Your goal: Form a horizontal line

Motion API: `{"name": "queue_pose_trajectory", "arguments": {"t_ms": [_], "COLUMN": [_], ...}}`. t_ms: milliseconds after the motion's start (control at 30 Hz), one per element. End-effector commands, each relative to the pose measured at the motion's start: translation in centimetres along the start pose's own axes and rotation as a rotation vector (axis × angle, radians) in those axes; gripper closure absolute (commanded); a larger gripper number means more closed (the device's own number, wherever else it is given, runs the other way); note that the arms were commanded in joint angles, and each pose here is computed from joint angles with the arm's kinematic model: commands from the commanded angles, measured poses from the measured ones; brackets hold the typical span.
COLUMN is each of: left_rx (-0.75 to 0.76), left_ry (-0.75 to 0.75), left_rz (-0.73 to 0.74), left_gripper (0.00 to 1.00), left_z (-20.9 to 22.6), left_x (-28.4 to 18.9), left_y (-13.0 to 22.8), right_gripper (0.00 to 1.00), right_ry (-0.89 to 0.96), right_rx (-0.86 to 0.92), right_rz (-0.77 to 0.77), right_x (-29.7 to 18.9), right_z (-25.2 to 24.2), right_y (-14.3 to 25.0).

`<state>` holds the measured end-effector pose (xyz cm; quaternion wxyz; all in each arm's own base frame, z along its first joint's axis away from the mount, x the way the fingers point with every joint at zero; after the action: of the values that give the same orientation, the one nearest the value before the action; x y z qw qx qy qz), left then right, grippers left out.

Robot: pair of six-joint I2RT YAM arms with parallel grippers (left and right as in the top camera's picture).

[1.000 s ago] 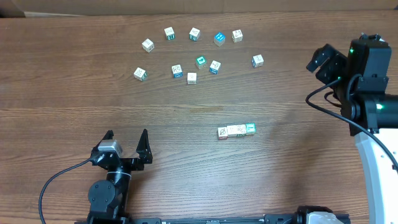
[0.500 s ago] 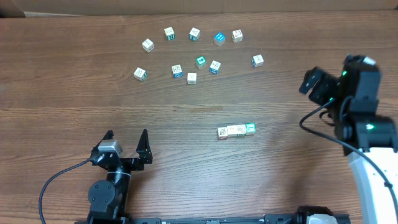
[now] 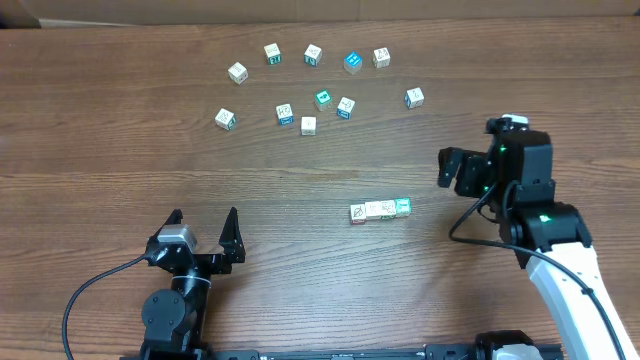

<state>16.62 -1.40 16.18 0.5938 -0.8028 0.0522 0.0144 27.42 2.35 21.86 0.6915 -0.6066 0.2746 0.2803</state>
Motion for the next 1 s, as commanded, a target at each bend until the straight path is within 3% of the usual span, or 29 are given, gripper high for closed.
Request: {"name": "queue_pose_trajectory", "arguments": {"t_ms": [0, 733, 967], "left_rx": [0.027, 0.027, 0.027], "left_ry": [0.014, 0.014, 0.014], "left_rz": [-0.007, -0.007, -0.007], "left_gripper": [0.01, 0.0, 0.0], "left_z": [-0.2, -0.2, -0.2], "left_x": [-0.1, -0.1, -0.1], "left_y": [0.0, 0.0, 0.0], "right_gripper": [0.0, 0.0, 0.0], "right_ry": [-0.014, -0.068, -0.057], "right_rx": [-0.034, -0.115, -0.1], "right_rz": [-0.015, -0.039, -0.03], "right_x": [-0.3, 0.9, 1.8], "right_z": [0.2, 0.3, -0.8], "right_y": [0.2, 2.6, 6.4]}}
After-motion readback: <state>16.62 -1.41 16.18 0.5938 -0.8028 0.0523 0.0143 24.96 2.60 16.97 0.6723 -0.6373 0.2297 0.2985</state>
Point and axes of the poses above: each gripper's point midway between its finger pads, its own x axis out along the fingers, its own z axis along the line the jaws close on, y = z × x, the point moved 8 cm from there along -x, back along the fingers, and after that the axes turned 3 degrees about -x, right-handed, at the moved point
